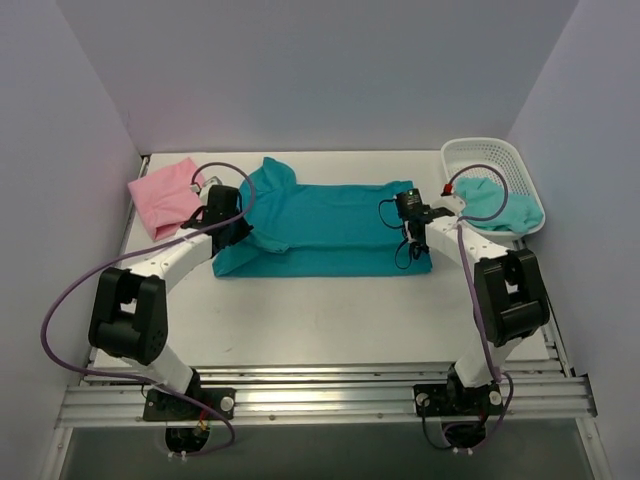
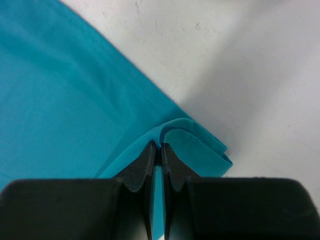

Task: Fold and stack the t-shirts
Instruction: Fold the tshirt

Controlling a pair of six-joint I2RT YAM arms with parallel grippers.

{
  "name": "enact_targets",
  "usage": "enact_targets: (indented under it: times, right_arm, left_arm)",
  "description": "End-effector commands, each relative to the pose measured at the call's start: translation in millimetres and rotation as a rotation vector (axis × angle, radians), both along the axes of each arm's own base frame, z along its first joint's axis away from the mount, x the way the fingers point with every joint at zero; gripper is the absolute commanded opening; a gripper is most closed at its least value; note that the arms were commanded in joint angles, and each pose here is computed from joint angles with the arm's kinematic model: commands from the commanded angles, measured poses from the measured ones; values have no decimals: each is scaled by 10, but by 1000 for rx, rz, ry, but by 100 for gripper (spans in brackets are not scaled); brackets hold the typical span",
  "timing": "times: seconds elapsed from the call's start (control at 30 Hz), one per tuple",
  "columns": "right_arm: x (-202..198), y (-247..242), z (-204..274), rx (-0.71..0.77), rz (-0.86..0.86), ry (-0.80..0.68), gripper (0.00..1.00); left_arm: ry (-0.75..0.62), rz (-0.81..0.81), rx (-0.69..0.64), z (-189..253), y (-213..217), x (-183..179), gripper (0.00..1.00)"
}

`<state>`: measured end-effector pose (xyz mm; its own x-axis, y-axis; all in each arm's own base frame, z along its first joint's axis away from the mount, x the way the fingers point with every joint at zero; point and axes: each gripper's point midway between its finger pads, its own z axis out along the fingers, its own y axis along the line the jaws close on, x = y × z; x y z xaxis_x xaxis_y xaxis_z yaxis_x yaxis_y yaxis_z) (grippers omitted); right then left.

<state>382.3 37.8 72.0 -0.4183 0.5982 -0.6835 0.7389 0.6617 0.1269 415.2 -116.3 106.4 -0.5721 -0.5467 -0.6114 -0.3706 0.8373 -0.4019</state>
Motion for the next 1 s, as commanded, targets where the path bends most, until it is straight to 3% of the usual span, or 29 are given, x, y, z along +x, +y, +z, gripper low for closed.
enact_targets:
  times: [0.0, 0.57, 0.6, 0.63, 0.67, 0.73, 0.77, 0.97]
  right_arm:
    - [145, -80, 3, -27, -29, -12, 0]
    - [426, -63, -375, -53, -44, 75, 0]
    - [438, -72, -357, -56, -47, 74, 12]
    - [445, -82, -351, -60, -47, 74, 25]
    - [443, -99, -333, -65, -53, 74, 53]
    - [459, -150, -273, -82, -65, 64, 78]
    - [459, -174, -222, -87, -70, 59, 89]
    - [550, -178, 398, -99, -81, -51, 93]
  left_arm:
    - [-79, -17, -19, 203, -14, 265, 2]
    - [40, -56, -59, -479, 104, 901, 4]
    - [45, -58, -69, -526, 116, 957, 11]
    - [47, -63, -78, -550, 108, 973, 36]
    - [46, -61, -82, -573, 120, 998, 54]
    - [38, -64, -103, -566, 147, 1052, 89]
    - [34, -63, -106, -542, 156, 1065, 94]
    - [-46, -43, -109, -31, 321, 1164, 94]
